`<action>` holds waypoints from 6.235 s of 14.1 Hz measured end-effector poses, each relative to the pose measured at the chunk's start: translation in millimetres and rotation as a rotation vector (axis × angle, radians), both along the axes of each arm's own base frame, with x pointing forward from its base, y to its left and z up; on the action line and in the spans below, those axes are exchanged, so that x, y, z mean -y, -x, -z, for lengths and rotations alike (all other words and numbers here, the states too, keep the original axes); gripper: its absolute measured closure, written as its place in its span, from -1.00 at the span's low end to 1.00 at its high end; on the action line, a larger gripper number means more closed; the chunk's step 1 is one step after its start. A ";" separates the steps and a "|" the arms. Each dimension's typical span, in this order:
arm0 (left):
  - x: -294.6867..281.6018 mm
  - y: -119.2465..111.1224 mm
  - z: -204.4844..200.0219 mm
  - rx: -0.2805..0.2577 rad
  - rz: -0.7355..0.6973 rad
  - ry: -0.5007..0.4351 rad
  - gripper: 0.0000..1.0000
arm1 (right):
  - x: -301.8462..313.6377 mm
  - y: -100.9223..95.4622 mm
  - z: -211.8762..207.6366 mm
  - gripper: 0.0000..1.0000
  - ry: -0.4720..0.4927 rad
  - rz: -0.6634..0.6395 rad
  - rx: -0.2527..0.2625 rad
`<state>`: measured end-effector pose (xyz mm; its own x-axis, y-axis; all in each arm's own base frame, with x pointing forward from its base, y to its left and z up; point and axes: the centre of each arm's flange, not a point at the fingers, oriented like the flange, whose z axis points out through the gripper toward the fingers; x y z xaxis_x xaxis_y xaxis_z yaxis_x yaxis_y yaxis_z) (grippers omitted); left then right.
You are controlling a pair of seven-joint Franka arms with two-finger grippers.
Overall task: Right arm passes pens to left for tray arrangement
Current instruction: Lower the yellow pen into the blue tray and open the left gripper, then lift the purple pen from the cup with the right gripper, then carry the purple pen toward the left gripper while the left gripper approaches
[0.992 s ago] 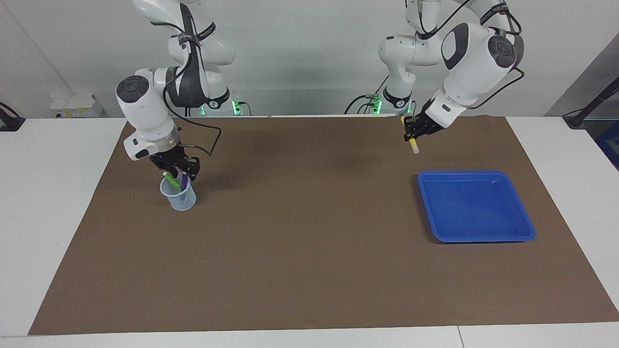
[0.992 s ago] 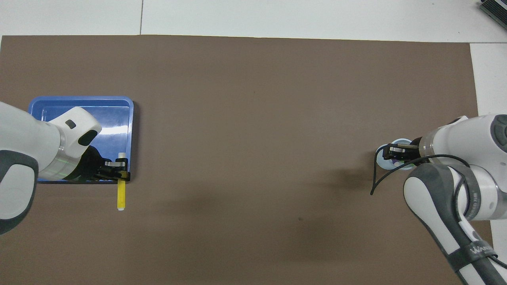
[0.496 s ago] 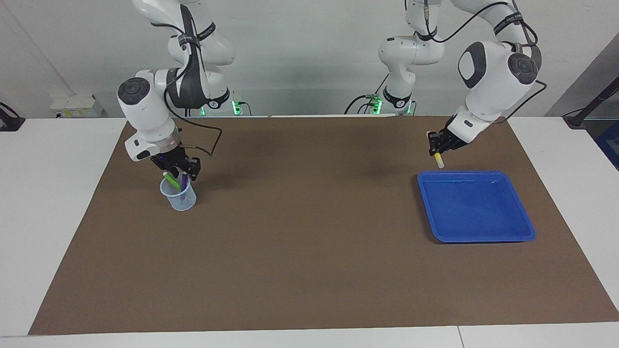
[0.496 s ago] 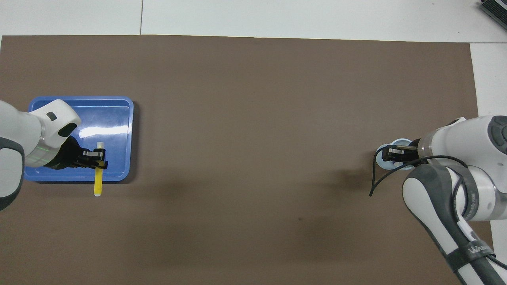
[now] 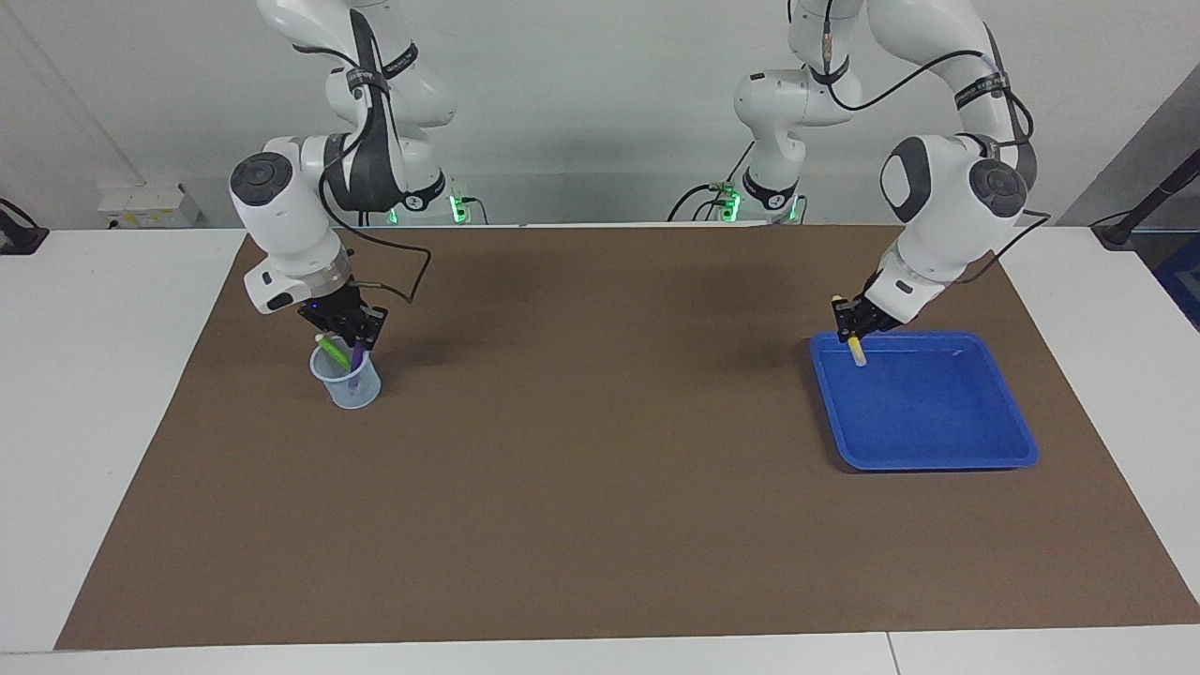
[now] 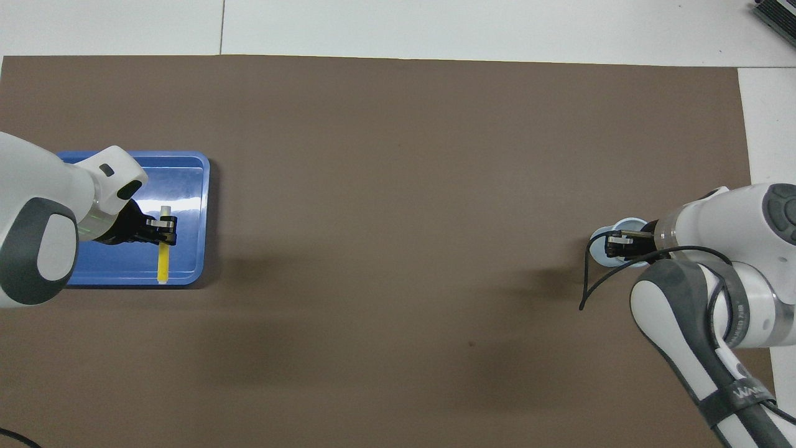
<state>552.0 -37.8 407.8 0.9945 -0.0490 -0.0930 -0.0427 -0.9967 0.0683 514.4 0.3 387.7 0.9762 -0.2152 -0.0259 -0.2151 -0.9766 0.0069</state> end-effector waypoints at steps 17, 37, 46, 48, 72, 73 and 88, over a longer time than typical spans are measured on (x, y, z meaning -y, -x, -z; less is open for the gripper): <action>-38.9 -42.6 102.6 0.077 0.031 -0.061 0.64 | 21.1 -16.1 -51.5 0.62 0.016 -0.053 0.023; -61.9 -75.2 53.7 0.106 -0.194 0.098 -0.64 | -149.8 -43.6 -221.0 0.62 -0.390 0.156 0.302; -38.2 -98.9 -4.5 -0.024 -0.884 0.429 -0.77 | -236.6 -23.9 -218.8 0.62 -0.539 0.304 0.350; -35.0 -99.4 -14.4 -0.057 -0.974 0.474 -0.99 | -263.6 -12.4 -208.1 0.62 -0.562 0.320 0.349; 85.2 -44.3 -51.0 -0.716 -1.315 0.648 -1.00 | -342.0 39.8 -156.3 0.62 -0.567 0.253 0.286; 96.9 -43.3 -52.0 -0.715 -1.329 0.652 -1.00 | -342.2 39.9 -156.3 0.62 -0.567 0.252 0.285; 204.0 -13.7 -59.7 -0.703 -1.416 0.665 -1.00 | -339.2 38.0 -155.3 0.62 -0.565 0.259 0.286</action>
